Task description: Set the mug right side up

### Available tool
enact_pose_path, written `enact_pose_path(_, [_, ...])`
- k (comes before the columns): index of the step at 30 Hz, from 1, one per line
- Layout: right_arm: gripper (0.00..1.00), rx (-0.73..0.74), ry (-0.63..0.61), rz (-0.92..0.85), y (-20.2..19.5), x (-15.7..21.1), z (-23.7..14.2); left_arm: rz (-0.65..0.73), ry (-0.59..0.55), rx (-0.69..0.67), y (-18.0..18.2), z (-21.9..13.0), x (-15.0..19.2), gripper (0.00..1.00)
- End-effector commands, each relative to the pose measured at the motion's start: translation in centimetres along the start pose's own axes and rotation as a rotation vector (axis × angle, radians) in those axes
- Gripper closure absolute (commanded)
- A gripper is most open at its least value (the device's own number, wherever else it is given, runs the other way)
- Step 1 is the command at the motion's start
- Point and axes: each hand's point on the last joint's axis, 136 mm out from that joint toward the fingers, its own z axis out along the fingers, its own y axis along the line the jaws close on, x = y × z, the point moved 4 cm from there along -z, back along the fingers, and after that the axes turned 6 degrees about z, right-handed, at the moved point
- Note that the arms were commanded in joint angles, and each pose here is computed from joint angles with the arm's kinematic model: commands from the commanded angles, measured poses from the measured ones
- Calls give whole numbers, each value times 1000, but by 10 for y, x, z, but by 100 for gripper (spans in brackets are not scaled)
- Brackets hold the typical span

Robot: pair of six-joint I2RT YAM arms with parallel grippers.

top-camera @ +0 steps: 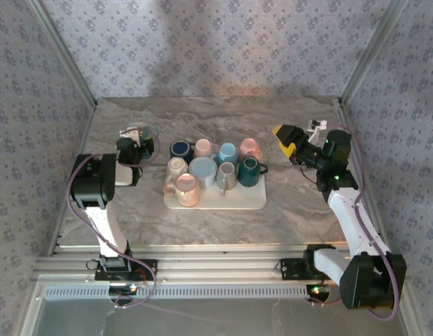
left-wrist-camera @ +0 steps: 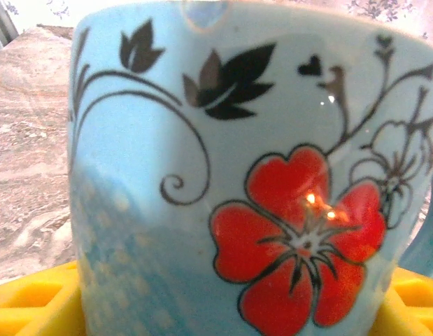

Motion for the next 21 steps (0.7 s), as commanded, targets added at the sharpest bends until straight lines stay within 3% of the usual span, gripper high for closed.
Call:
enact_pose_path(1, [8, -15, -27, -26, 14, -5, -6, -61, -166, 20, 5, -9, -45, 35])
enact_pose_path(21, [8, -9, -59, -34, 20, -14, -6, -20, -55, 61, -4, 10, -49, 33])
